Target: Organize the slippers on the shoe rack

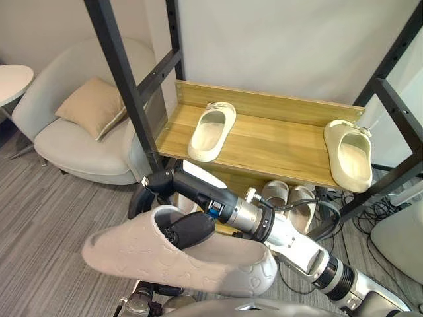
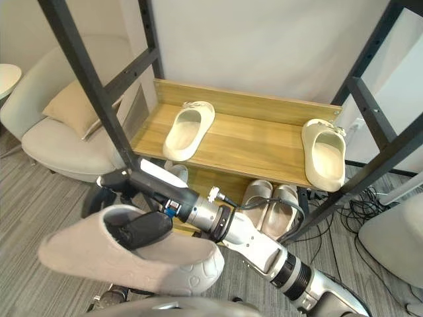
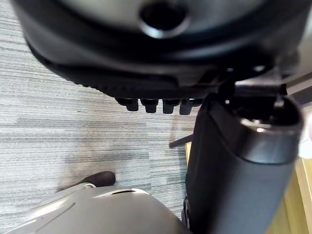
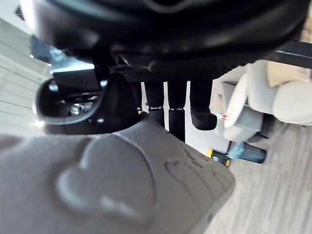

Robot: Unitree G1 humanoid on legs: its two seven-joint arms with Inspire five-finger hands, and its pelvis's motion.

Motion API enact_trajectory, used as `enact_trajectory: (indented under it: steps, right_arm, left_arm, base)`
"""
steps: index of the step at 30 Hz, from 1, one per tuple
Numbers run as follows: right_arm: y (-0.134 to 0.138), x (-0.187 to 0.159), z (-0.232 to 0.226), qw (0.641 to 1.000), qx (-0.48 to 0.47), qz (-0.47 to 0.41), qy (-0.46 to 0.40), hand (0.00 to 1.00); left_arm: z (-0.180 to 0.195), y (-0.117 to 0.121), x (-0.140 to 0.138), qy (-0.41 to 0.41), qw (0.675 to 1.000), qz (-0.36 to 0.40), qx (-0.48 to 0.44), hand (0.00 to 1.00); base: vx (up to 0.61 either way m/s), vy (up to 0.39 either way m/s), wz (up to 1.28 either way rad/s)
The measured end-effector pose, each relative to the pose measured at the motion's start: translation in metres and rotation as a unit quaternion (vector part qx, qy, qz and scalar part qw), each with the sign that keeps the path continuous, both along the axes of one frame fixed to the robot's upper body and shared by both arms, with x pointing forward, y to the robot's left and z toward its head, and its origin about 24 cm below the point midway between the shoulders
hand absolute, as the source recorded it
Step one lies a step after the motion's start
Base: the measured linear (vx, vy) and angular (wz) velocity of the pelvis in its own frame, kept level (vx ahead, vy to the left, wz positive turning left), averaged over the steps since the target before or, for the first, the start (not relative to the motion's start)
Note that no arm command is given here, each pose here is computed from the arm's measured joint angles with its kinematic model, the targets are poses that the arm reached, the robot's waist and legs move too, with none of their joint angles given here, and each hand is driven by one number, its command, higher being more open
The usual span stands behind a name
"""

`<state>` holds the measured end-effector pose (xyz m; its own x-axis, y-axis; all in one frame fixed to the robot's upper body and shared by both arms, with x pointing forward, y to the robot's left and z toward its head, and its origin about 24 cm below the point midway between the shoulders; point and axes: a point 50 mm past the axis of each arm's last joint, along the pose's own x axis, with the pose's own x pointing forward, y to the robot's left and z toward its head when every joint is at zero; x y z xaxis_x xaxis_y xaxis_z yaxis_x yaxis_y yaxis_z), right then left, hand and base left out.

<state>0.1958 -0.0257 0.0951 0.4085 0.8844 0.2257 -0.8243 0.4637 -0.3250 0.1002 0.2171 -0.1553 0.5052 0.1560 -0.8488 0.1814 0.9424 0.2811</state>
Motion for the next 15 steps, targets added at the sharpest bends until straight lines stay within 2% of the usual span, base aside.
enact_trajectory:
  steps: [5, 10, 15]
  right_arm:
    - [-0.016, 0.015, -0.024, 0.993, -0.087, -0.075, -0.030, 0.00]
    - [-0.027, 0.028, -0.018, 0.982, -0.104, -0.137, -0.074, 0.00]
    - [-0.057, 0.055, 0.007, 0.946, -0.102, -0.264, -0.159, 0.00]
  left_arm:
    - [0.019, -0.014, 0.057, -0.100, 0.995, 0.000, -0.026, 1.00]
    - [0.033, -0.018, 0.087, -0.146, 0.988, 0.006, -0.042, 1.00]
    - [0.051, -0.022, 0.113, -0.205, 0.977, 0.011, -0.058, 1.00]
  base:
    - [-0.23, 0.009, 0.46]
    - [-0.18, -0.028, 0.19]
    - [-0.08, -0.065, 0.09]
